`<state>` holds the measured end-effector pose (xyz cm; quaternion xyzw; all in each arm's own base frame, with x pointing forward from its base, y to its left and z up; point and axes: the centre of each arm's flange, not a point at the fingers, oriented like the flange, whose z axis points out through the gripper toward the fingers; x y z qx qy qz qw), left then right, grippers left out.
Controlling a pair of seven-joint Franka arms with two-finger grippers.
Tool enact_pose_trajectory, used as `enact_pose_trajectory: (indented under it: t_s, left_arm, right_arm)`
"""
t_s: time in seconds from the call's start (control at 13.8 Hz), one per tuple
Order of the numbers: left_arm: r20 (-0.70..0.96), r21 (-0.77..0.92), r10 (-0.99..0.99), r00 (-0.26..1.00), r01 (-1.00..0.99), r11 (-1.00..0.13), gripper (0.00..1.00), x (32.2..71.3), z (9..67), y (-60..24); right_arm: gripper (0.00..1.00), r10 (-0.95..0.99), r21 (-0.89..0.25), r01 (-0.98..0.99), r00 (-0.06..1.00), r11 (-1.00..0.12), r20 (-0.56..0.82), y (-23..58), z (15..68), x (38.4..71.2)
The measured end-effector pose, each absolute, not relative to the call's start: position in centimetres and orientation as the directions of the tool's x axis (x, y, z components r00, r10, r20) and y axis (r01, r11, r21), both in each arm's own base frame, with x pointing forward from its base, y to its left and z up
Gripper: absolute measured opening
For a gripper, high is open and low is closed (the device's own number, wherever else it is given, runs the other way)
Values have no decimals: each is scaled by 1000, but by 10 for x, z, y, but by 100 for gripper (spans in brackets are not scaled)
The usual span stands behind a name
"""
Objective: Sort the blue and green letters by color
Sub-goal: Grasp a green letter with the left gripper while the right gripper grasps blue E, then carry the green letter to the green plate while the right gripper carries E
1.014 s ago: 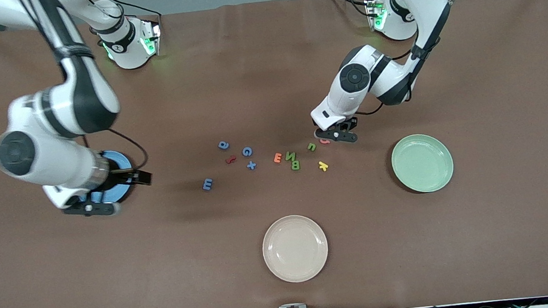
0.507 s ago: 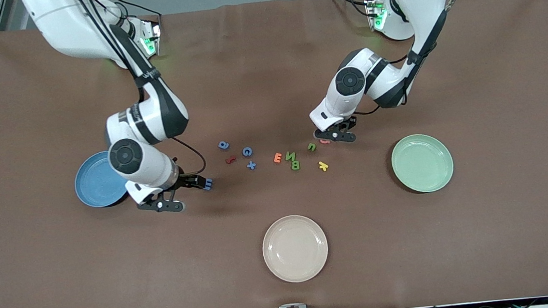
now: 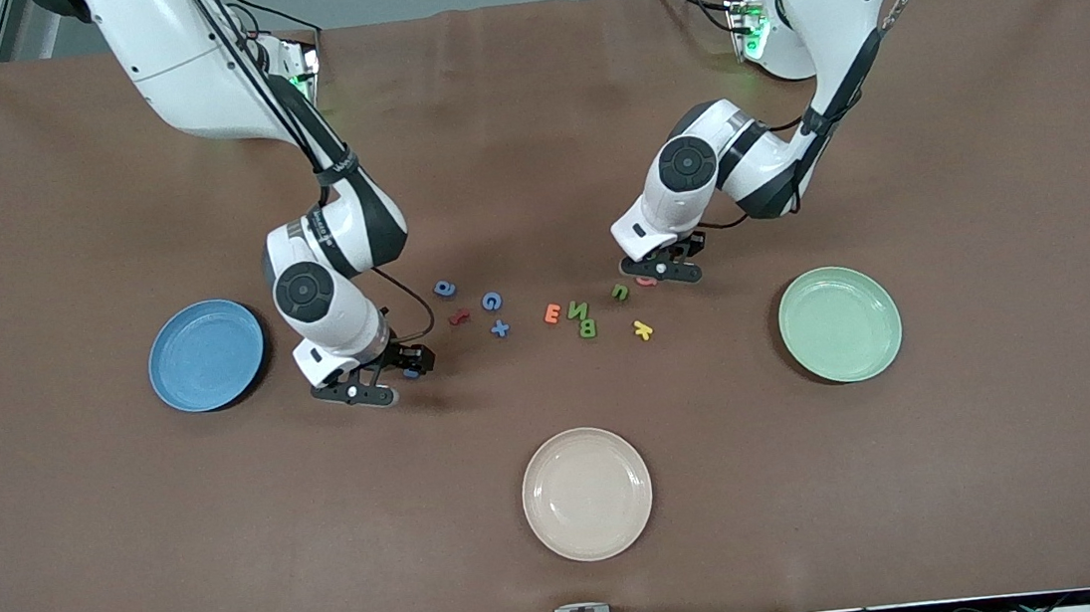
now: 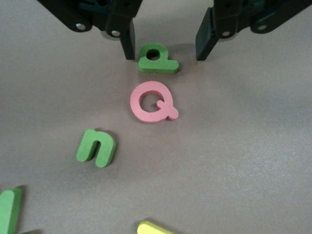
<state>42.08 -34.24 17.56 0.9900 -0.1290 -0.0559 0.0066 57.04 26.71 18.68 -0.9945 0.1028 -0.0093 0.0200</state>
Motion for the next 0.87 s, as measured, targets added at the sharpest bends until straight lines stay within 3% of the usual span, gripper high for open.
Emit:
enact_pose_trajectory:
  t_s: [0.36, 0.51, 0.72, 0.87]
  left_arm:
    - [-110, 33, -254, 961, -252, -967, 51, 424, 173, -345]
    - [-107, 36, -252, 962, -250, -968, 47, 427, 173, -346]
    - [-100, 38, -247, 964, -244, -969, 36, 432, 175, -346]
    - [-94, 40, -242, 966, -239, -970, 36, 437, 177, -345]
  right_arm:
    - [83, -205, -35, -205, 979, -978, 10, 269, 176, 568]
    - [70, -202, -33, -202, 979, -979, 8, 270, 174, 567]
    - [65, -199, -33, -199, 980, -980, 10, 272, 175, 567]
    - [51, -199, -32, -199, 980, -979, 11, 271, 176, 568]
